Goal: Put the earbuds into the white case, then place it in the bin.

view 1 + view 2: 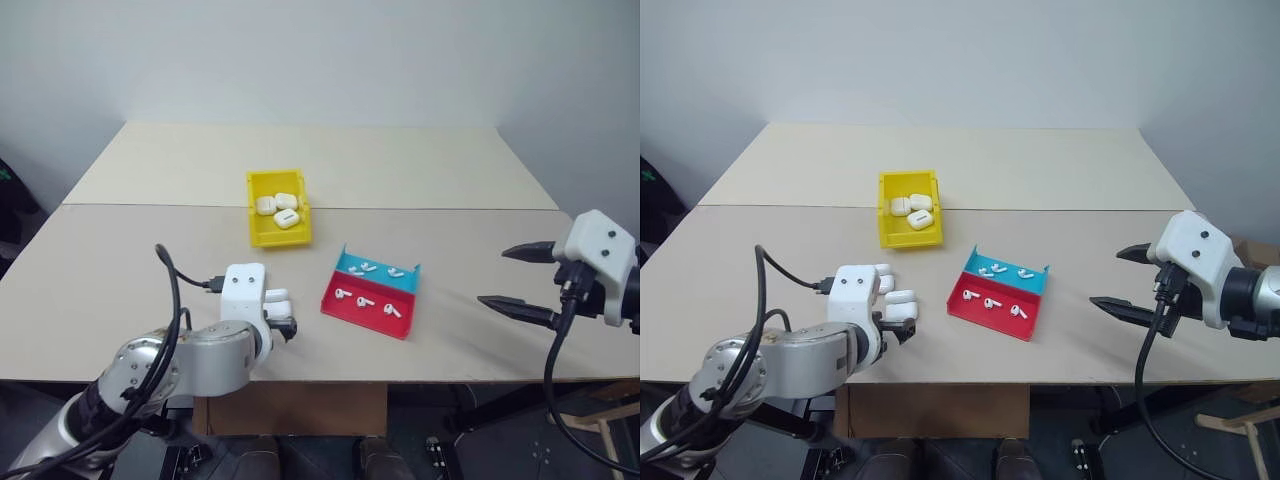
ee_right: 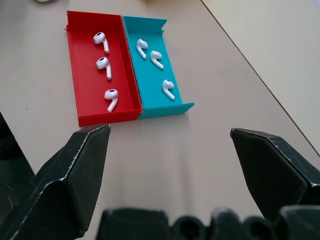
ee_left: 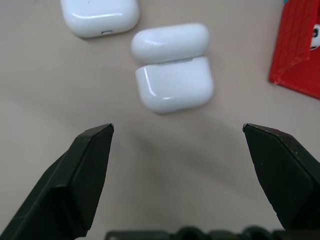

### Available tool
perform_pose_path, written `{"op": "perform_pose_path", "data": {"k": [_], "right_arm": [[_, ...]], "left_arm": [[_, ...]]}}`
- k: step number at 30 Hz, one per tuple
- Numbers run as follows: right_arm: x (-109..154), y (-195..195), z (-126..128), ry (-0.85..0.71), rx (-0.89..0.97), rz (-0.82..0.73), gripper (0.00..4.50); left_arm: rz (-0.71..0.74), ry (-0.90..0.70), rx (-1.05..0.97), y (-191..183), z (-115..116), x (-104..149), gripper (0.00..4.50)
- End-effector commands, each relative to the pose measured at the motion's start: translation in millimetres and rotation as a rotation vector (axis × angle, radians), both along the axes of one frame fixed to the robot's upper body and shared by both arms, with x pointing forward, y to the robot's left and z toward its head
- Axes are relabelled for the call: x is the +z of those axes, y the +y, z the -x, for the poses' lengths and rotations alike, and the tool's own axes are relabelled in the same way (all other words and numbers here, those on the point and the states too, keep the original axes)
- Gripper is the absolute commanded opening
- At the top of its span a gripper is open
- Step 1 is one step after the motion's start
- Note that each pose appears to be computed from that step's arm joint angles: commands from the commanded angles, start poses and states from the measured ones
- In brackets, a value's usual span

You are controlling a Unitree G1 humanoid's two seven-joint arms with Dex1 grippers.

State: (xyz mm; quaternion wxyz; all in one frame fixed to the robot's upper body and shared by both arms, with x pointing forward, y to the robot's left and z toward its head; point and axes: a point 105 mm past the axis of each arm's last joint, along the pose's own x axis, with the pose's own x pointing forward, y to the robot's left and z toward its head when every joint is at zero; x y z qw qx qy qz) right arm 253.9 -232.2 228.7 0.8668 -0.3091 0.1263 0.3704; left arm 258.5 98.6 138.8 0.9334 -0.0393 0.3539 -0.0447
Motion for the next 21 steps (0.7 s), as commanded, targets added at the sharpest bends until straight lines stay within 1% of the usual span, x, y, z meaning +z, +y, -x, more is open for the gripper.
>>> {"op": "perform_pose_path", "data": {"k": [1,6,13,17,21], "right_arm": [[8,2,1,-0.027,0.005,0.0,4.46],[8,1,1,-0.019,-0.007,-0.001,4.46],[7,-1,2,-0.019,-0.033,0.0,4.46],[7,-1,5,-0.018,-0.043,-0.003,4.46],[6,-3,6,-0.018,-0.056,-0.003,4.46]], "left_arm": [[-0.018,-0.01,0.002,0,-4,4,4.5],[-0.043,0.001,0.015,5,-17,4,4.5],[-0.017,0.038,0.013,2,-26,0,4.5],[-0.039,0.052,0.009,1,-31,-1,4.5],[-0.031,0.068,0.005,-1,-36,-2,4.5]]}}
